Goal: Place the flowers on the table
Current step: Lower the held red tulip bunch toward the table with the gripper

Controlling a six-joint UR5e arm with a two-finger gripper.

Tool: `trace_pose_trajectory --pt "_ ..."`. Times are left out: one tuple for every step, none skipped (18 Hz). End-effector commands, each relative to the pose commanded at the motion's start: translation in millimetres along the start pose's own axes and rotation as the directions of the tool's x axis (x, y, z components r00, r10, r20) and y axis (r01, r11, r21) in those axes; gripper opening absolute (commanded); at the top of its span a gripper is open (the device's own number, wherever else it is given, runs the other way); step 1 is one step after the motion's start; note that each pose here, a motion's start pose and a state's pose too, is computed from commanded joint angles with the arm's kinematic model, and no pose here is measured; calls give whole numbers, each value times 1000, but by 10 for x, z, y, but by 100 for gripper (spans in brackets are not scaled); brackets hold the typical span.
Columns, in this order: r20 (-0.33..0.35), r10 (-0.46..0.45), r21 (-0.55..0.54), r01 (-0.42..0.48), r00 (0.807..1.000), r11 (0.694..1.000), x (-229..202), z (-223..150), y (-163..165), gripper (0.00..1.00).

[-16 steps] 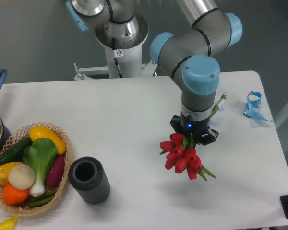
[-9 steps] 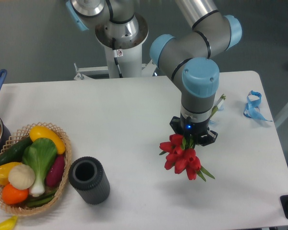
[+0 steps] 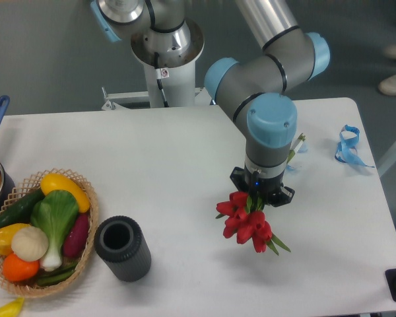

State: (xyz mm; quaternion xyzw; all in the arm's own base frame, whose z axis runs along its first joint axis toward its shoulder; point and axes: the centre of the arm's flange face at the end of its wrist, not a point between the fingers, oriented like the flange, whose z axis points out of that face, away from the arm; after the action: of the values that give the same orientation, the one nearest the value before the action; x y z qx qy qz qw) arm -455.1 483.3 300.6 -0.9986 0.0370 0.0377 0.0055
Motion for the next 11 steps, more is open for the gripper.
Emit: trace_pose_trajectory --pt "-1 2 -1 -2 1000 1000 6 10 -9 29" --pt "-4 2 -2 -2 1000 1000 11 29 -18 30" --pt "-11 3 -5 -3 1000 1000 18 76 -29 32" --pt "-17 10 -6 -10 1000 1000 36 126 -68 35" --pt "-21 16 -9 -16 1000 1000 54 181 -105 37" --pt "-18 16 -8 -16 1000 1000 53 231 -119 39" --pt "-6 19 0 -19 1000 1000 57 245 -142 41" --pt "5 21 7 -21 1000 1000 63 275 -175 43" --pt "13 21 16 -21 1000 1000 55 298 -196 45" --pt "15 19 19 -19 1000 1000 50 312 -202 46" --pt "15 18 21 -18 1000 1000 49 311 -205 49"
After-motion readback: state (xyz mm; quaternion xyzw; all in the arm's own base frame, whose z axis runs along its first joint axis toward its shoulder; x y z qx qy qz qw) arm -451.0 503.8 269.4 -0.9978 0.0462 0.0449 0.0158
